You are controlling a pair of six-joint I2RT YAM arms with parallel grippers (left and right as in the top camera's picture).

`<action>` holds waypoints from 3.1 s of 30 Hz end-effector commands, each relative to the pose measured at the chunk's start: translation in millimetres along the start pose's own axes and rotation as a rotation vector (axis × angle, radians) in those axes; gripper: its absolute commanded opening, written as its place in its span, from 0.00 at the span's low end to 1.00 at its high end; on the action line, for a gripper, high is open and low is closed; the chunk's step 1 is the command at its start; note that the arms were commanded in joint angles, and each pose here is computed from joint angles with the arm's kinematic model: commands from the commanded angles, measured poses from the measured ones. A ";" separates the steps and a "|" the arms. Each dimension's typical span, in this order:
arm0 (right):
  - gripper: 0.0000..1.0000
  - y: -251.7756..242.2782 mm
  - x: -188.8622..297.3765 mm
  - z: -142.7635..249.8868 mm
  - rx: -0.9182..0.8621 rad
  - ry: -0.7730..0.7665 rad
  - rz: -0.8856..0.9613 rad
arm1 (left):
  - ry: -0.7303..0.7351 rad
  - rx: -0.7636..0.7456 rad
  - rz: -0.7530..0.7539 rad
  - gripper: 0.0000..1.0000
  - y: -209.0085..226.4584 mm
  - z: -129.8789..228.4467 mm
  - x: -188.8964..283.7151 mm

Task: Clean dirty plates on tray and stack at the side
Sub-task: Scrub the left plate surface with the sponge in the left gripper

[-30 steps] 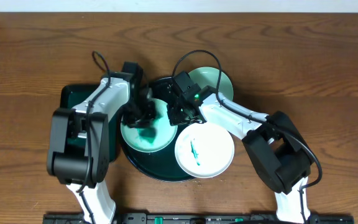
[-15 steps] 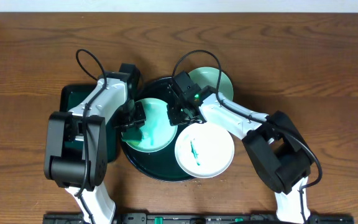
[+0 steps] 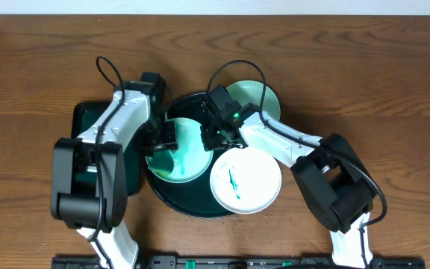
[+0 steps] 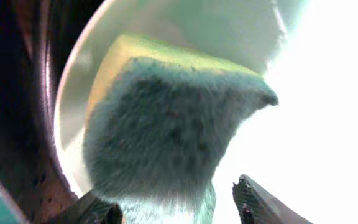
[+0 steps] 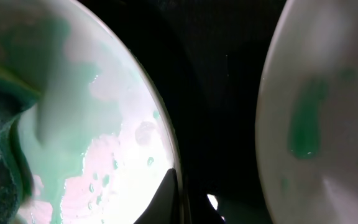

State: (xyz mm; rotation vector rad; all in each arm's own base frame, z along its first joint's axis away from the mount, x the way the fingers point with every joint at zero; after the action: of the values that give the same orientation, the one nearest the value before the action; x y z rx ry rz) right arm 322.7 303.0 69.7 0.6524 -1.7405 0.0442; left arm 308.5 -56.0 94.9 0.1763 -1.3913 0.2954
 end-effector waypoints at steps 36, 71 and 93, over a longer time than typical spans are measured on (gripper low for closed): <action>0.01 0.9 -8.2 2.1 0.022 0.022 -0.011 | -0.065 -0.053 -0.105 0.08 5.8 6.2 -13.3; 0.01 -3.1 -6.3 0.7 0.004 0.028 -0.043 | 0.118 -0.074 0.443 0.07 -47.2 26.7 -23.4; 0.01 -25.7 -0.8 8.6 -0.144 0.113 -0.086 | -0.207 0.234 -0.149 0.07 14.5 -5.1 -30.6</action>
State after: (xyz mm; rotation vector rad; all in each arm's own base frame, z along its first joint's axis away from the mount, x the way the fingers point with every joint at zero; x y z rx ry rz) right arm 325.0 291.5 70.1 0.6621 -1.6373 -0.0744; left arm 317.1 -80.9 79.0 0.2599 -1.5474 0.4900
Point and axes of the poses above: each gripper's point midway between its finger pads, its own x axis back along the fingers, its own y axis along the line the jaws close on, z = x × y, the point moved 7 cm from there along x, back along the fingers, and after that the axes turned 10 degrees about x, right-handed, at the moved point
